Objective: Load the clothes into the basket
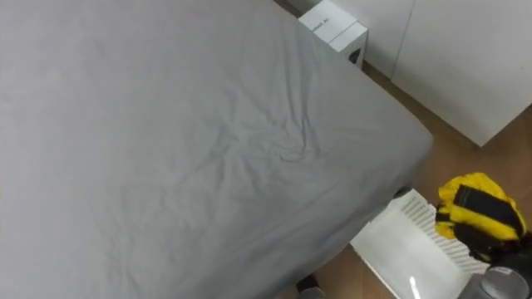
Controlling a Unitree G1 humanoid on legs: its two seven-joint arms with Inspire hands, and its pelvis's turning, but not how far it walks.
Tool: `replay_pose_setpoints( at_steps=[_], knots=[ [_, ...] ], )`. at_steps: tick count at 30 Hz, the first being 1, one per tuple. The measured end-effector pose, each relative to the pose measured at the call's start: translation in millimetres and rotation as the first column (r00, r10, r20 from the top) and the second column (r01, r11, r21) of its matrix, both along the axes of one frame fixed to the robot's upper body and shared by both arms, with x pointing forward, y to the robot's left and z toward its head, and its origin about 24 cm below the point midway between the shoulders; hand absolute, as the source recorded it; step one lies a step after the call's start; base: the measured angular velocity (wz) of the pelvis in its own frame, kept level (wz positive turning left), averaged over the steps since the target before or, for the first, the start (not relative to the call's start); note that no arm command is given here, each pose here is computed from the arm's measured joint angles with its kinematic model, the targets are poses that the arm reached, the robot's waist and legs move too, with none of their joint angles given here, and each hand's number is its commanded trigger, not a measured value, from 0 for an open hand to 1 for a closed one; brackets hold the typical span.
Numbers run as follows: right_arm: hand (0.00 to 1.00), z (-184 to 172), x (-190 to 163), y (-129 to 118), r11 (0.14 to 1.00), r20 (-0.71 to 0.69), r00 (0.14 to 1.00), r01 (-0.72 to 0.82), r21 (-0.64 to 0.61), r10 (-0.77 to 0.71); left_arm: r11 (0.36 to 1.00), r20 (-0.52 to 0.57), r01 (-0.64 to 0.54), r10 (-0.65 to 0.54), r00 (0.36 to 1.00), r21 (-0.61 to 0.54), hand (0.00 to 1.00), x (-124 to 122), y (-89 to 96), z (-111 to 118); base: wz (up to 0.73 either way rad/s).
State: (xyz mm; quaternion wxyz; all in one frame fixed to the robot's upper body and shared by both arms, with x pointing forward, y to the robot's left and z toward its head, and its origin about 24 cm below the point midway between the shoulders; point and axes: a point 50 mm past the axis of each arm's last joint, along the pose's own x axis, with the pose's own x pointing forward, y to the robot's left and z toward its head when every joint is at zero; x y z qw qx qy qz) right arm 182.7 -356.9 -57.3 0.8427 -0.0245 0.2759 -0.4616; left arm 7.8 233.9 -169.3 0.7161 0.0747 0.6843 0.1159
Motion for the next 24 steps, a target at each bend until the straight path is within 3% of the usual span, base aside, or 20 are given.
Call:
replay_pose_setpoints(
  at_steps=[14,24],
  knots=[
    [0.0,2,3,-1,1.0,-0.002,1.0,0.005,-0.009,-0.005,1.0,0.017,-0.02,0.02,1.0,-0.003,0.0,4,1.4,1,0.03],
    [0.0,1,2,-2,1.0,-0.008,1.0,0.008,-0.013,-0.008,1.0,0.028,0.004,-0.005,1.0,0.031,0.0,1,13.0,4,0.04]
  ],
)
